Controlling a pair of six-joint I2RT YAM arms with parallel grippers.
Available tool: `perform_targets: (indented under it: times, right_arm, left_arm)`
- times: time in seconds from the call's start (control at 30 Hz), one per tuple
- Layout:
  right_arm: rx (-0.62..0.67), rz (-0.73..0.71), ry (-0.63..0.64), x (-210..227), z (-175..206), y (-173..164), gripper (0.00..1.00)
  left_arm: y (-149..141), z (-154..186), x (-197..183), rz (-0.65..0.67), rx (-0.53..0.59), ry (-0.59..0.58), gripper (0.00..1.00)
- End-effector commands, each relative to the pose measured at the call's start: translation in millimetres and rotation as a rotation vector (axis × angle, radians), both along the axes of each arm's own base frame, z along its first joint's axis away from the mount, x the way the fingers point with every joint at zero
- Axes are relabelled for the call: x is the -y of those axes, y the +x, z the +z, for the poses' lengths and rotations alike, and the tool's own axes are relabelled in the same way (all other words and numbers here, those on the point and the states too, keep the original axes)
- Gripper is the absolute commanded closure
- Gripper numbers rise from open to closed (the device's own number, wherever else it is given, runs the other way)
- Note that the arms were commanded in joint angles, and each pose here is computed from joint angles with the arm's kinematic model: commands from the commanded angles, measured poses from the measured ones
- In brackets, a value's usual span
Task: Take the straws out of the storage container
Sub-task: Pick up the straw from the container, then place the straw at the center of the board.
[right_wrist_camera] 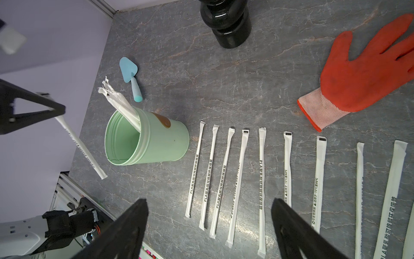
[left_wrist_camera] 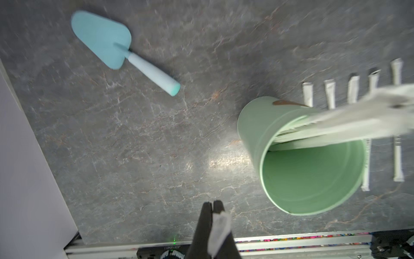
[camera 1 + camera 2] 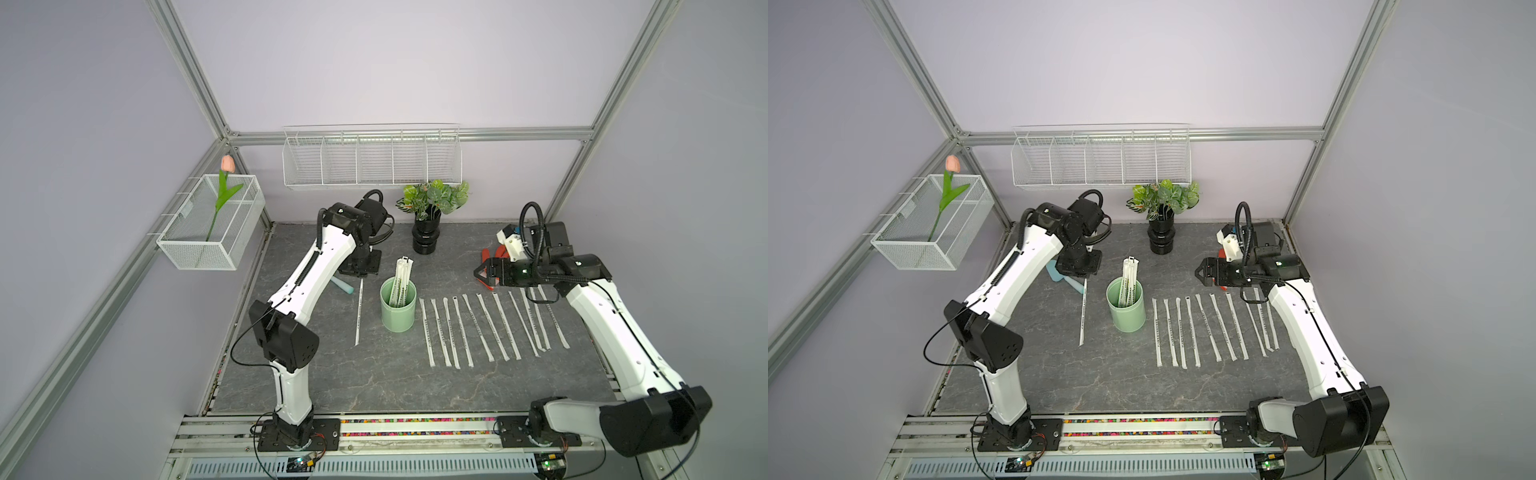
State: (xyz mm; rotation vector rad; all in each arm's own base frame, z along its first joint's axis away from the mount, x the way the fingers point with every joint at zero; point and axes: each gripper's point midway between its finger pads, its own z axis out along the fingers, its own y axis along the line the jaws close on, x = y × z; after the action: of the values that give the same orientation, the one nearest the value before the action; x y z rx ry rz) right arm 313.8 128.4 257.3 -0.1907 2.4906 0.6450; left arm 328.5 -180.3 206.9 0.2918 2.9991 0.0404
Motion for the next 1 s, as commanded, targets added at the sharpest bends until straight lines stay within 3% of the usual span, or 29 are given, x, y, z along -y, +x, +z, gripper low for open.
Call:
perform_targets:
  times: [0.0, 0.33, 0.97]
  right_arm:
    - [-0.011, 0.008, -0.021, 2, -5, -12, 0.11]
    - [-0.042, 0.001, -0.039, 4, -18, -8, 0.11]
    - [-0.072, 0.004, -0.051, 4, -30, -5, 0.11]
  left_arm:
    - [1, -24, -7, 0.027, -0.074, -0.006, 1.0]
    - [15, -94, 7, 0.048, -0.204, -0.049, 1.0]
    - [30, -151, 10, 0.091, -0.25, -0.045, 1.0]
